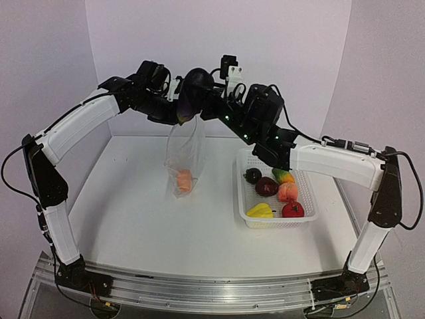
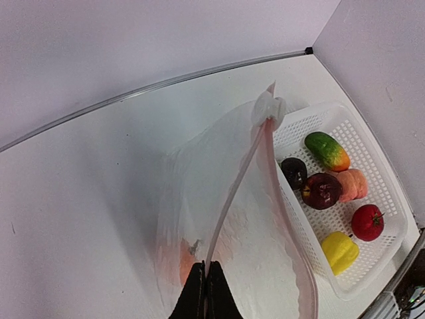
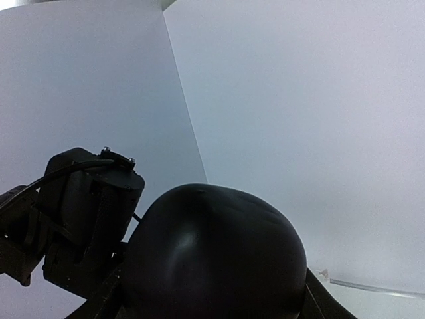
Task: Place the food in the zip-top bag and seal the zipper
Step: Place the fake vegetable in the zipper food storage bag.
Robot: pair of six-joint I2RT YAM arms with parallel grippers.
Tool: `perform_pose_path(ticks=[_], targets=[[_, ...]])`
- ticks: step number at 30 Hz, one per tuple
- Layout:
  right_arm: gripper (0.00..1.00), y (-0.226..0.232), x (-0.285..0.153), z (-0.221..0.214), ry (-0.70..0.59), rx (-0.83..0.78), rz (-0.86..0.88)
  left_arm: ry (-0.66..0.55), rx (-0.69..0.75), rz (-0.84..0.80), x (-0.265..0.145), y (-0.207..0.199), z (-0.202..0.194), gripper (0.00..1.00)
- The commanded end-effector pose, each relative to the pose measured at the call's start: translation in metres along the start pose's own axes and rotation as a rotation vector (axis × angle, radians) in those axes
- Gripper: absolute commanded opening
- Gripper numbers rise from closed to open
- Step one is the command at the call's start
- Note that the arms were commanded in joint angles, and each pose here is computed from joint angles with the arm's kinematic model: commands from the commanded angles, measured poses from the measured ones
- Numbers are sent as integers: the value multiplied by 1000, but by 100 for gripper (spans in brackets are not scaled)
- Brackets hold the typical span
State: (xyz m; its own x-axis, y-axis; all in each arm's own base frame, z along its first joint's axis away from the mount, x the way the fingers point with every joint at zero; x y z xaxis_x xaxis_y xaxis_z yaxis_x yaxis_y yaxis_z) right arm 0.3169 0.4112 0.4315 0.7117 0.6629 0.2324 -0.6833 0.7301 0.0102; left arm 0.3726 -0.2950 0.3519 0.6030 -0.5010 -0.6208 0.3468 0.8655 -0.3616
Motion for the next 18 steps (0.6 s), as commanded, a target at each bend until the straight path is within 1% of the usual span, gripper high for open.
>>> perform_pose_path(ticks=[1, 6, 10, 14, 18], targets=[[0, 6, -3, -19, -32, -86, -3, -33, -30, -270, -45, -51, 16, 0], [0, 3, 0, -42, -5, -82, -44, 59, -119, -327, -43, -45, 4, 0], [0, -1, -1, -75, 65, -92, -76, 116, -197, -354, -40, -34, -1, 0], [0, -1, -2, -108, 133, -122, -85, 113, -203, -377, -44, -35, 2, 0], [0, 7, -1, -123, 187, -159, -52, 89, -187, -382, -47, -37, 8, 0]])
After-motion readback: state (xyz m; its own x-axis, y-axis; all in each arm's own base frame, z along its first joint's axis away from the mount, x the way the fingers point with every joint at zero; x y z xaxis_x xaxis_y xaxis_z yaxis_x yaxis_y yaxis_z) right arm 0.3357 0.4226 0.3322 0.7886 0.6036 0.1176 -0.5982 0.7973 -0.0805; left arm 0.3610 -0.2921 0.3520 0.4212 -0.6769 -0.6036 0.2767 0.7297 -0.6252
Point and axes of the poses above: each gripper's point midway between its finger pads, its own x axis out along the fingers, its own y axis along the line the jaws close on, z = x × y, the point moved 5 cm from there along -x, back along the fingers, and after that the axes turned 14 degrees about -x, right-handed, at the moved point
